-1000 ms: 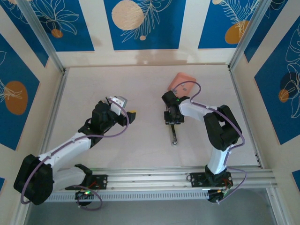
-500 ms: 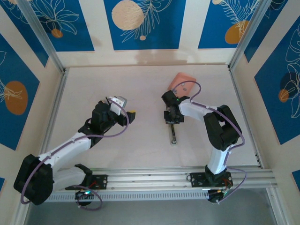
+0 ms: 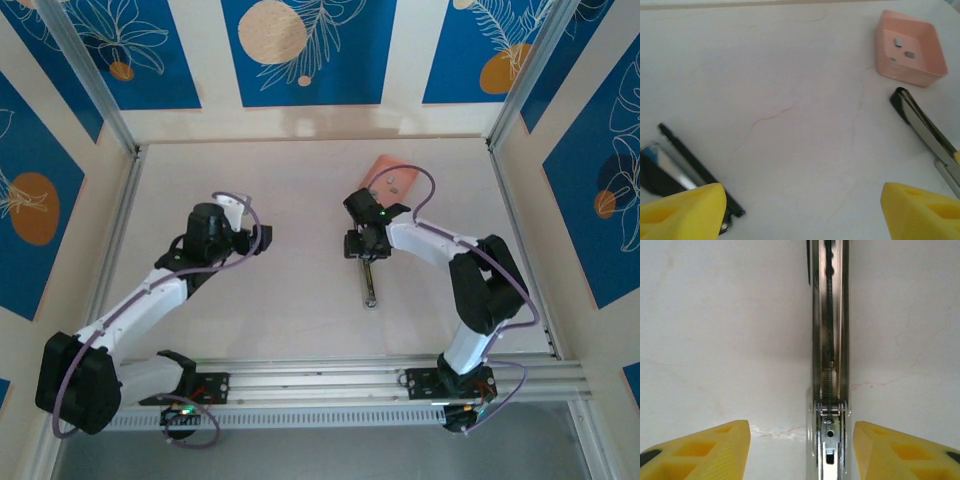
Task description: Load the staples into the stapler
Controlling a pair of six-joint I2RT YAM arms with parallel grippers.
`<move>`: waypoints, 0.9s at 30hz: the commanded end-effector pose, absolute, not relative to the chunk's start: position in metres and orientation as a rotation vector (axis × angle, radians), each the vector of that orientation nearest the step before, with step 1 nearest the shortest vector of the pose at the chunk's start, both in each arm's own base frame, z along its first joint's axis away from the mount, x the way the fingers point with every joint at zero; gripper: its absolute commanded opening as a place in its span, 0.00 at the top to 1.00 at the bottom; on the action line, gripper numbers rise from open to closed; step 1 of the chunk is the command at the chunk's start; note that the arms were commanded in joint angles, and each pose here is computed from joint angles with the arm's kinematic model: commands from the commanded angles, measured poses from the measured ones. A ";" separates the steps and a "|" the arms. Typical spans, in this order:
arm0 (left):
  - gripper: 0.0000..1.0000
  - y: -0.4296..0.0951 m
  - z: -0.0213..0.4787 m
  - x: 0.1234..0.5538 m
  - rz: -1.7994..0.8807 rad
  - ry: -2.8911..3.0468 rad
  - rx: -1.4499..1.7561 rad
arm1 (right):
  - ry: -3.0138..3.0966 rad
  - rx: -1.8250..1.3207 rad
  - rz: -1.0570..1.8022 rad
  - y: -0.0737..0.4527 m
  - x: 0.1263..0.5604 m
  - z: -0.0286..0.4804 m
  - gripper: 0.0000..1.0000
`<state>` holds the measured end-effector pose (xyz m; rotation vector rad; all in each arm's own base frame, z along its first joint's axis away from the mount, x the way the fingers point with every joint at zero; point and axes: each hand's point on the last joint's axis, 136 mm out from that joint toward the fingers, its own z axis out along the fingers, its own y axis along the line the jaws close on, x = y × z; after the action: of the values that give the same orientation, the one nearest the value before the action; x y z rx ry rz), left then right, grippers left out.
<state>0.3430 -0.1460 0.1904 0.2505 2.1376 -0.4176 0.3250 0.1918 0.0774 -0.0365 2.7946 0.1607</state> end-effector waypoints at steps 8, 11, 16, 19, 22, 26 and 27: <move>0.05 -0.091 0.171 0.374 -0.342 2.394 -0.087 | 2.668 -0.102 0.286 0.219 0.331 0.123 0.40; 0.00 -0.076 0.162 0.390 -0.326 2.438 -0.199 | 2.659 -0.127 0.336 0.227 0.327 0.125 0.40; 0.00 -0.057 0.142 0.412 -0.280 2.526 -0.329 | 2.667 -0.154 0.384 0.234 0.322 0.122 0.40; 0.00 -0.053 0.130 0.424 -0.245 2.571 -0.347 | 2.673 -0.161 0.400 0.236 0.319 0.120 0.40; 0.00 -0.052 0.117 0.435 -0.227 2.603 -0.362 | 2.679 -0.161 0.421 0.237 0.316 0.117 0.40; 0.00 -0.056 0.096 0.443 -0.236 2.666 -0.393 | 2.689 -0.154 0.436 0.238 0.313 0.113 0.40; 0.00 -0.056 0.091 0.445 -0.232 2.678 -0.400 | 2.691 -0.152 0.440 0.238 0.313 0.112 0.40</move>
<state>0.4455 -0.0595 0.1020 -0.3431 2.6201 -0.2451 0.3183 0.2322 0.1057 -0.1387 2.7018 0.3786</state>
